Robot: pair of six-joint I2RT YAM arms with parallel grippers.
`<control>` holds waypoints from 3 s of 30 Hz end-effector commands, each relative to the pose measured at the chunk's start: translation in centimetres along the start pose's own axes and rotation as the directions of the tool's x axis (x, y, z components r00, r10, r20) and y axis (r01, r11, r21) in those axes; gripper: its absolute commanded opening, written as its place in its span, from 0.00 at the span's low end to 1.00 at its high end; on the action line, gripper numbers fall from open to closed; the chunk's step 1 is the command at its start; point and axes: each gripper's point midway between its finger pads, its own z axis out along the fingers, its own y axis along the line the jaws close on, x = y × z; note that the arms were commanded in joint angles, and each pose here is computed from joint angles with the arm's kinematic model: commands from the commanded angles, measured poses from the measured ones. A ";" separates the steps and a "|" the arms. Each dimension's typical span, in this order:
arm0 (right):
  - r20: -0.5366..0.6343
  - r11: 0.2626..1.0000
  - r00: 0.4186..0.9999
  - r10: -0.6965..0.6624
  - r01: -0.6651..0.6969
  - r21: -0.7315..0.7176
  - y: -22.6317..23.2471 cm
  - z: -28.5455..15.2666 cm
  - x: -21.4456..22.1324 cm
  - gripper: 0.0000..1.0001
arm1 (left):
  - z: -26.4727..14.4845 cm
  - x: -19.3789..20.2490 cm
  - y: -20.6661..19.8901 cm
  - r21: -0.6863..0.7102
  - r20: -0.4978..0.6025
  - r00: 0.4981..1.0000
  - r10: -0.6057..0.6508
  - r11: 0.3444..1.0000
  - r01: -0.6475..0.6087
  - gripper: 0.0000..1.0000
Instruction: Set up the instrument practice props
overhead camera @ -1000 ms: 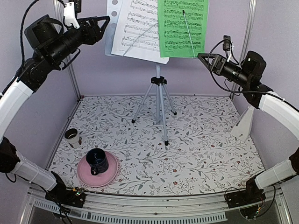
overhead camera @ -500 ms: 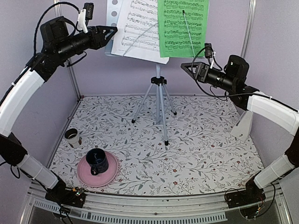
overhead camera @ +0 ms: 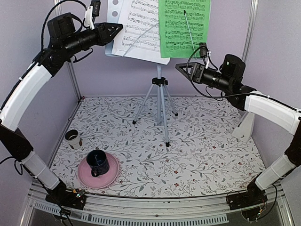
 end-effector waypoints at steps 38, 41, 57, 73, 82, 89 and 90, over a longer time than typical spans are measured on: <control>0.038 0.999 0.998 -0.051 0.051 -0.016 1.6 1.3 -1.0 0.47 | -1.0 -2.2 0.3 -0.119 0.198 0.973 0.119 0.988 -0.096 0.00; 0.040 0.998 0.998 -0.052 0.053 -0.018 1.6 1.3 -1.1 0.47 | -1.5 -2.3 0.5 -0.138 0.227 0.965 0.133 0.985 -0.104 0.00; 0.039 0.998 0.997 -0.064 0.065 -0.013 1.7 1.2 -1.3 0.46 | -2.9 -2.4 1.4 -0.221 0.254 0.950 0.183 0.967 -0.127 0.00; 0.041 0.996 0.996 -0.084 0.085 -0.030 2.3 1.0 -1.5 0.48 | -3.4 -2.2 1.6 -0.234 0.242 0.954 0.178 0.965 -0.121 0.56; 0.049 0.987 0.987 -0.151 0.154 -0.049 3.5 -0.1 -1.9 0.57 | -6.8 -2.9 1.8 -0.289 0.231 0.959 0.167 0.952 -0.096 0.93; 0.022 0.981 0.982 -0.187 0.188 -0.049 3.8 -1.0 -1.0 0.70 | -9.6 -0.4 3.0 -0.360 0.139 0.985 0.107 0.932 -0.051 0.99; 0.015 0.981 0.982 -0.190 0.190 -0.045 3.7 -1.2 -0.7 0.72 | -9.8 0.3 3.1 -0.365 0.116 0.989 0.092 0.930 -0.044 0.99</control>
